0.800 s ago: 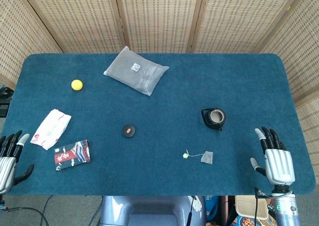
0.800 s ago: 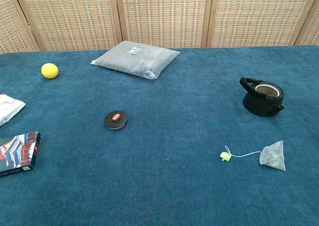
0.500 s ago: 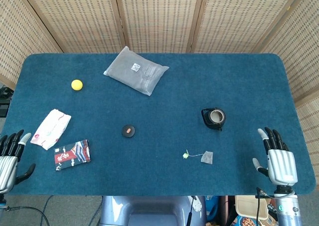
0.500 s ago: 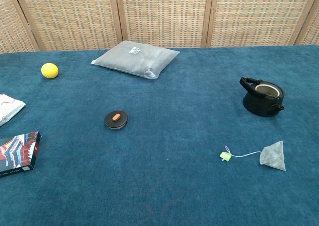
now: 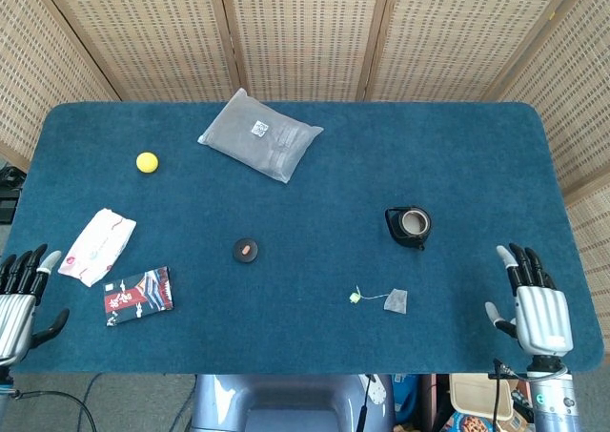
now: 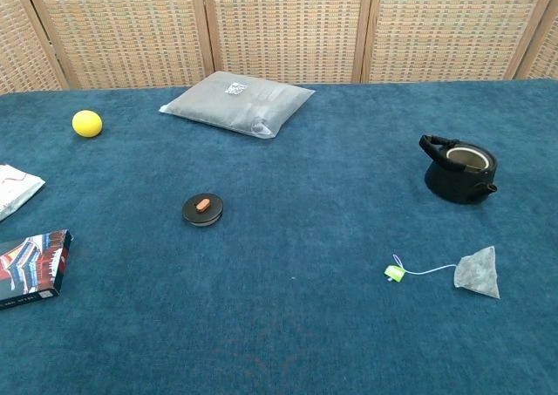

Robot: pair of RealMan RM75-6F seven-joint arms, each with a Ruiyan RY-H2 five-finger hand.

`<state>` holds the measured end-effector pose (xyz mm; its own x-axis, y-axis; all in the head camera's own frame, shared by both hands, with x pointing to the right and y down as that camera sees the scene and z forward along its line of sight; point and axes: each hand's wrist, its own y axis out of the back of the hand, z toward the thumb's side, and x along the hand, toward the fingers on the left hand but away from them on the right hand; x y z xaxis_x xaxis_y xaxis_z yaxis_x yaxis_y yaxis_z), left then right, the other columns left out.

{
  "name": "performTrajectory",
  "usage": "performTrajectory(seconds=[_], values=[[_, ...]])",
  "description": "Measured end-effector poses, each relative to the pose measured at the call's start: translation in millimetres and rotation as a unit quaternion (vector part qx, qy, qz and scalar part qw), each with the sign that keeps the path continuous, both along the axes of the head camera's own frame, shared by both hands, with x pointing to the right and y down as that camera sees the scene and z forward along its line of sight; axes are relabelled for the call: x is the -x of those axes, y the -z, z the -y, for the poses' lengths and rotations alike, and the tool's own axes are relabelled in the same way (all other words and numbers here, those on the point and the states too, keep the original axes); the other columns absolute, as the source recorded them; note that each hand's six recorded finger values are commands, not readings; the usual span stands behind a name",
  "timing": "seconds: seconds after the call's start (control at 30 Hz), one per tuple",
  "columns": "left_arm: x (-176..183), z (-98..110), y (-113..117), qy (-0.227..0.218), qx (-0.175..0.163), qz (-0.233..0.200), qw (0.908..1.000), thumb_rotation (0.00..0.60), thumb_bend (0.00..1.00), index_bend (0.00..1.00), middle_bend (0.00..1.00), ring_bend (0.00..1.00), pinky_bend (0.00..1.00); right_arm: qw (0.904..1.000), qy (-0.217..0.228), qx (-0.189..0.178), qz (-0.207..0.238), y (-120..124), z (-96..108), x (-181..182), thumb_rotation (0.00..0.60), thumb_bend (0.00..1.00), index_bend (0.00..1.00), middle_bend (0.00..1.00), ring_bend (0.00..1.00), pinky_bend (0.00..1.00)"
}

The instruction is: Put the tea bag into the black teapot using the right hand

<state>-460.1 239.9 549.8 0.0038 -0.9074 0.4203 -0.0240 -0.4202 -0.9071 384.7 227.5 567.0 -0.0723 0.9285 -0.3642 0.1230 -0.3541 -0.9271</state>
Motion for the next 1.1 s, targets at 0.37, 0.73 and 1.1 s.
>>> performTrajectory(seconds=[0.37, 0.73, 1.1], values=[[4.0, 5.0, -3.8, -0.001, 0.0, 0.003, 1.0, 0.6, 0.34, 0.0, 0.0, 0.0, 0.0, 0.9975, 0.06, 0.007, 0.037, -1.7, 20.6, 32.8, 0.6, 0.41, 0.1, 0.23, 0.1, 0.31], [7.7, 9.7, -8.0, -0.003, 0.002, 0.005, 1.0, 0.6, 0.34, 0.0, 0.0, 0.0, 0.0, 0.9819, 0.158, 0.059, 0.087, -19.5, 41.6, 94.5, 0.6, 0.41, 0.13, 0.31, 0.18, 0.32], [11.7, 19.7, -8.3, -0.004, -0.004, 0.01, 0.9999, 0.6, 0.34, 0.0, 0.0, 0.0, 0.0, 0.9591, 0.241, 0.101, 0.109, -36.8, 42.9, 147.6, 0.6, 0.41, 0.27, 0.6, 0.53, 0.69]])
